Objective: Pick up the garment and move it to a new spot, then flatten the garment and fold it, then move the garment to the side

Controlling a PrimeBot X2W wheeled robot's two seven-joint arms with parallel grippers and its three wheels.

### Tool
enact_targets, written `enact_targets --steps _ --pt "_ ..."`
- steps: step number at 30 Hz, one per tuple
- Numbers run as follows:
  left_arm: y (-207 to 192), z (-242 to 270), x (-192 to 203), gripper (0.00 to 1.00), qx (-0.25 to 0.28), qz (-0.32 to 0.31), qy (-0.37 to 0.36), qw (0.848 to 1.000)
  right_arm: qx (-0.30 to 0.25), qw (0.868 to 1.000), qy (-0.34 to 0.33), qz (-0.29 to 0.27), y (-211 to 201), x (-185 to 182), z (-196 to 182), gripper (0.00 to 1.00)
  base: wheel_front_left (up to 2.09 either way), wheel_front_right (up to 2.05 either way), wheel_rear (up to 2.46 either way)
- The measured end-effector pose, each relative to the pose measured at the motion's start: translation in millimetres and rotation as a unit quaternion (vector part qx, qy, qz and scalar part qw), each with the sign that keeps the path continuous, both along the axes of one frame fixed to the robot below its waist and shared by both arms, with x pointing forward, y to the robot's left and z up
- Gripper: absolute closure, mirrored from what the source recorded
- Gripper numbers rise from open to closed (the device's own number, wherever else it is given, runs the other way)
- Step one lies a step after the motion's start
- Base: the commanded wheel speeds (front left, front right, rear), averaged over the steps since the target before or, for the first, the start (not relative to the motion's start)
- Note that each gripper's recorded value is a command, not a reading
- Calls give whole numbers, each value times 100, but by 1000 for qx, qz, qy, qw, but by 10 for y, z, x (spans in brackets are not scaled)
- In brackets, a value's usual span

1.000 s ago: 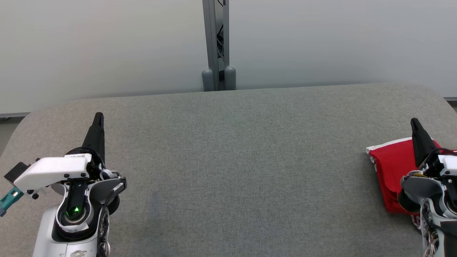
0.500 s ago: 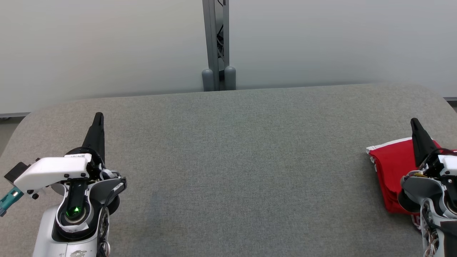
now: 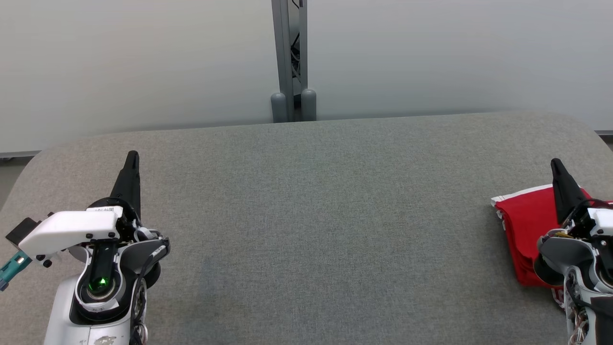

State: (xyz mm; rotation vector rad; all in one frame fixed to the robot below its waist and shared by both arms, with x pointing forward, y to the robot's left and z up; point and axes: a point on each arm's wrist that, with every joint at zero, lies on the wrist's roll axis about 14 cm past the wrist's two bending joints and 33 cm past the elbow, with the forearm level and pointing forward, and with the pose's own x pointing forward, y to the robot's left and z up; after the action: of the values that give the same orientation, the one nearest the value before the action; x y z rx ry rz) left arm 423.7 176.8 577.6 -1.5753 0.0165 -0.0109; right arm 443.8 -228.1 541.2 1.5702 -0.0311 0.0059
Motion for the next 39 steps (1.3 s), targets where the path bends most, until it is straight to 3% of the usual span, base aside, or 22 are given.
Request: enact_targets --steps 39 --pt "1 0 0 100 0 0 0 1000 0 1000 0 0 1 0 0 100 0 0 0"
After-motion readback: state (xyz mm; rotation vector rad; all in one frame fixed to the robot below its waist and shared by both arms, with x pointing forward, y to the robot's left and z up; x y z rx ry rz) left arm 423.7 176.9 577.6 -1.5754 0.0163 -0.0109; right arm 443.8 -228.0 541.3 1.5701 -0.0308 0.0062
